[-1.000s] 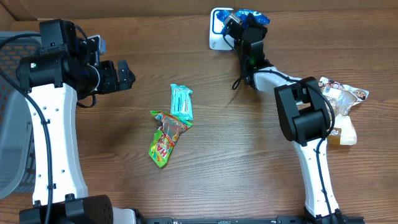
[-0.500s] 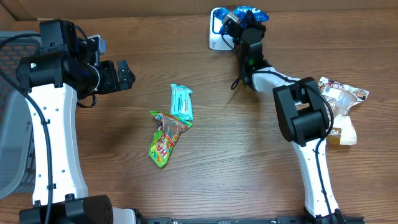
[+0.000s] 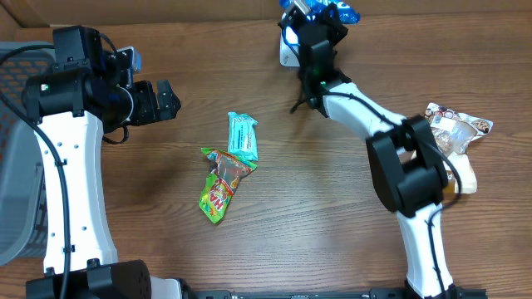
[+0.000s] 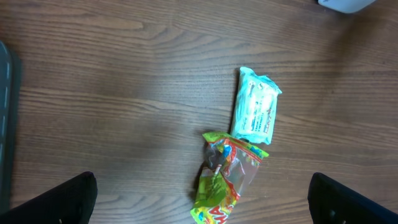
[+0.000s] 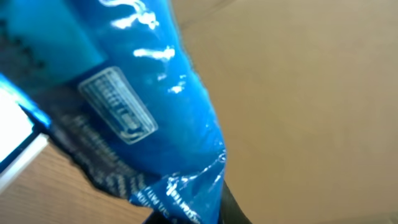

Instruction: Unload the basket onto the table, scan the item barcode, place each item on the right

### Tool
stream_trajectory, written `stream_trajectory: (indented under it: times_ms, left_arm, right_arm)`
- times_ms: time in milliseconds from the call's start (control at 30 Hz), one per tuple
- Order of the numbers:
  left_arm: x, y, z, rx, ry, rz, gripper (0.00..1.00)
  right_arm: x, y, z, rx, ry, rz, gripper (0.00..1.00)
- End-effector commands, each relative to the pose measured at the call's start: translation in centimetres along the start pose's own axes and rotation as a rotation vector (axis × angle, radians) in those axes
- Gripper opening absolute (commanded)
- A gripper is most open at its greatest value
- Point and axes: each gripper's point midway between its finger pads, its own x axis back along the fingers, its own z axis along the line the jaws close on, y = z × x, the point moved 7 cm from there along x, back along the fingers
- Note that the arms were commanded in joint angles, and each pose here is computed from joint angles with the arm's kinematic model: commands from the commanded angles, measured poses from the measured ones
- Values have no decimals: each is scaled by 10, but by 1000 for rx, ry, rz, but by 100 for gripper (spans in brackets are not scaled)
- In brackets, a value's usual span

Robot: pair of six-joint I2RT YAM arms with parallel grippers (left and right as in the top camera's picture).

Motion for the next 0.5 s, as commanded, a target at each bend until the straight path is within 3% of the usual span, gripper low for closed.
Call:
stream_trajectory:
  times_ms: [0,200,333,467]
  left_arm:
    - [0,-2,-2,-23,-12,4,100]
    - [0,-2,-2,-23,-12,4,100]
    - [0,-2,-2,-23,-12,4,99]
    - [0,-2,-2,-23,-12,4,100]
  right_arm:
    - [43,19,-46,-186,-130,120,4]
    - [96,15,5,-233,18,211,4]
    - [133,4,50,-206,376,258,4]
    - [159,9,41,-403,582,300,4]
